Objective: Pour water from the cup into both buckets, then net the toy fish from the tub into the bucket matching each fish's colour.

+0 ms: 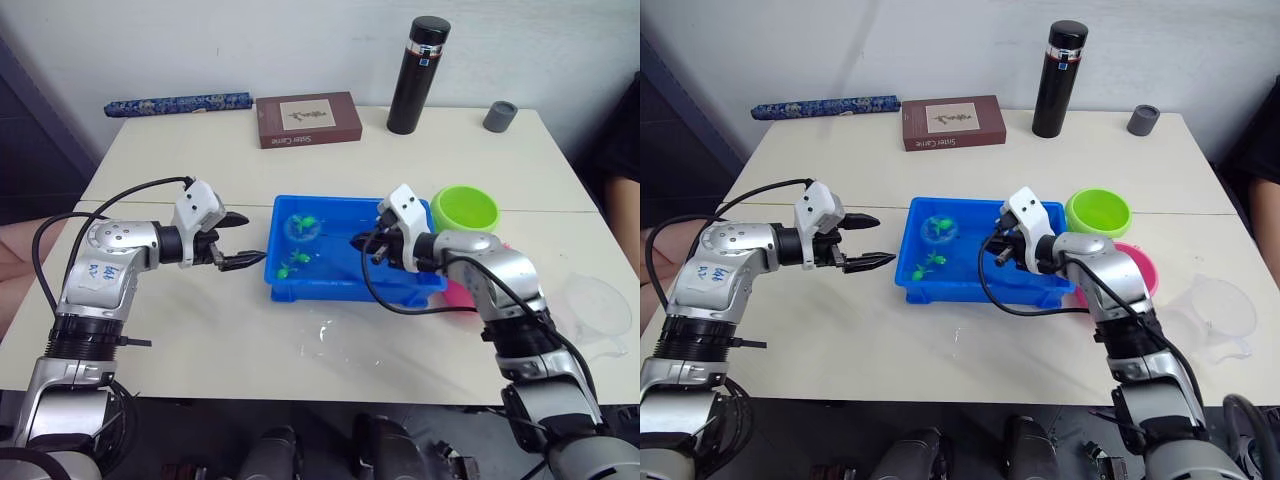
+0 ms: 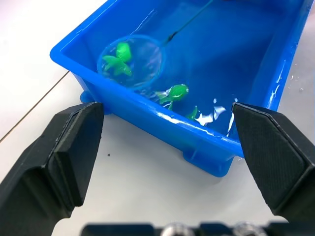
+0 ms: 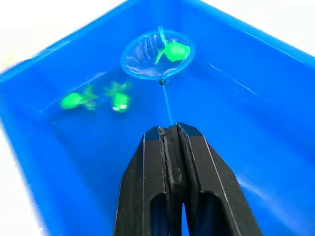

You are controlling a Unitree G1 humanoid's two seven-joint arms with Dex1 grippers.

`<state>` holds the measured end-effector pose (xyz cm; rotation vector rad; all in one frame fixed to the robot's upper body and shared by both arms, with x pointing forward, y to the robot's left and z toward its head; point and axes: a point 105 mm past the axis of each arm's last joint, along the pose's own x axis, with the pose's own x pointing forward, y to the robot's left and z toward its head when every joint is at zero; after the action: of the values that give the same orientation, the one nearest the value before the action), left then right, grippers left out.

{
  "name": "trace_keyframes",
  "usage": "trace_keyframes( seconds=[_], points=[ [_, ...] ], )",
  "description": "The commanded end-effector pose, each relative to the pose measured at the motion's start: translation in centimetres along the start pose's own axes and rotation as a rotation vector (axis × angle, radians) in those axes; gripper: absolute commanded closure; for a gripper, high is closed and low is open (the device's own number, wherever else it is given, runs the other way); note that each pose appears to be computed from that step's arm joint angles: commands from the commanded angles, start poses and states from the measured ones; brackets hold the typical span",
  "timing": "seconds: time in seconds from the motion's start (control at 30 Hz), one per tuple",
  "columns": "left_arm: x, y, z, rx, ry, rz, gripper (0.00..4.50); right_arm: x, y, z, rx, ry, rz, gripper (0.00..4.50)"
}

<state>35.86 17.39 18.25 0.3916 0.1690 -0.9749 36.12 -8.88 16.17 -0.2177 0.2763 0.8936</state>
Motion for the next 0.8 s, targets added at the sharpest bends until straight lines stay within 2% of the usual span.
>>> trace_keyframes(
  seconds=[0.03,0.2,0.57,0.8],
  points=[
    [0.3,0.0,1.9,0.017,-0.068,-0.024,0.02,-1.7,0.5,1.1,-0.049,-0.044,-0.006,4.50],
    [1.9,-1.2,3.6,-0.012,-0.146,-0.126,0.02,-4.3,0.6,1.0,-0.066,-0.051,-0.061,4.50],
    [7.3,-3.1,6.7,0.012,-0.261,-0.316,0.02,-13.4,-0.2,1.0,-0.038,-0.072,-0.361,4.50],
    [9.2,-4.3,8.6,0.031,-0.321,-0.383,0.02,-18.0,-1.7,2.0,-0.028,-0.099,-0.566,4.50]
  ],
)
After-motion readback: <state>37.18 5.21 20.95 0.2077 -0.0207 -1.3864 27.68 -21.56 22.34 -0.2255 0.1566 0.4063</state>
